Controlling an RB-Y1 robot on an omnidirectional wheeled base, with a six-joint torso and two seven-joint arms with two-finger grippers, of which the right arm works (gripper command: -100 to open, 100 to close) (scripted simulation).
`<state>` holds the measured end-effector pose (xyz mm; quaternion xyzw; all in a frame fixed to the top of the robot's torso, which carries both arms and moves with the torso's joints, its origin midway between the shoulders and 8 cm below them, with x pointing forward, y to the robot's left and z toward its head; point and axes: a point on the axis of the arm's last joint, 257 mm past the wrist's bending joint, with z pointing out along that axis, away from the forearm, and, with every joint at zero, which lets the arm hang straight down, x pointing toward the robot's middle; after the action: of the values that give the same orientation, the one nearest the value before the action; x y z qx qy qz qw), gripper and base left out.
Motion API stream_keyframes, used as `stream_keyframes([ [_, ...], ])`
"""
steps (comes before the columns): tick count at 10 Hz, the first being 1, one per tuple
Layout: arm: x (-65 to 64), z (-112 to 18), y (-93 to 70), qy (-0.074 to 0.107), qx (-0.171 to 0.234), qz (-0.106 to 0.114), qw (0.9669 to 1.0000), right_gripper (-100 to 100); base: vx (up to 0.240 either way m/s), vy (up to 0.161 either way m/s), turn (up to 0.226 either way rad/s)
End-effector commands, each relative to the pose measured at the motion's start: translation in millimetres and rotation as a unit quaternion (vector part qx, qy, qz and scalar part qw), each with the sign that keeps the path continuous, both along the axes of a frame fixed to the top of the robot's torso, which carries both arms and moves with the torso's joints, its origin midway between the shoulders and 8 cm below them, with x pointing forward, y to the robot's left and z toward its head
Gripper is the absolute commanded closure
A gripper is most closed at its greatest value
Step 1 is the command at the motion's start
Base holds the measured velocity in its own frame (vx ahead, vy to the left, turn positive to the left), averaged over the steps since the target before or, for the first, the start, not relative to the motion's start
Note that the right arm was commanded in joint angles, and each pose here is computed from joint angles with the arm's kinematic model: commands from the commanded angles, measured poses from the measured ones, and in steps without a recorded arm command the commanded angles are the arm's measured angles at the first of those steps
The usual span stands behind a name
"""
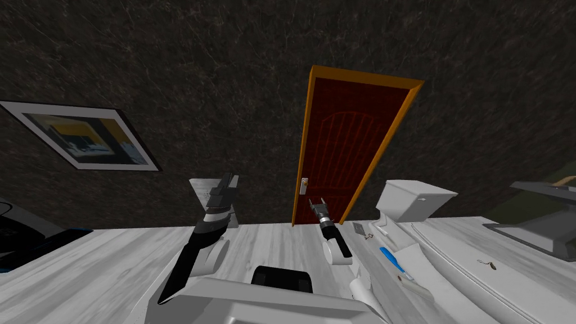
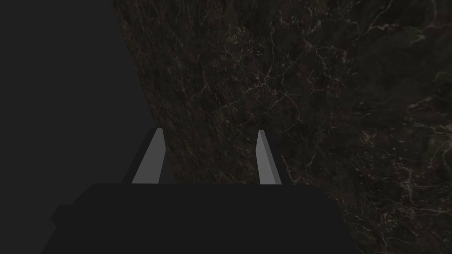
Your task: Pull the door open
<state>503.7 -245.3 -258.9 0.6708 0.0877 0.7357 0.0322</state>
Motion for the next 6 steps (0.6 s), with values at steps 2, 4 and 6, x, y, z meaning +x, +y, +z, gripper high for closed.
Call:
stream_keyframes([
  [2,3.8,-10.4,-2.3,0.014,0.023,0.001,0.9996,-100,0.087,-0.003,0.041],
  [4,7.0,-20.2,-6.1,0.026,0.044,0.001,0.9987,-100,0.079,-0.011,0.050],
  [6,9.3,-27.5,-9.2,0.036,0.061,0.000,0.9975,-100,0.099,-0.001,0.042],
])
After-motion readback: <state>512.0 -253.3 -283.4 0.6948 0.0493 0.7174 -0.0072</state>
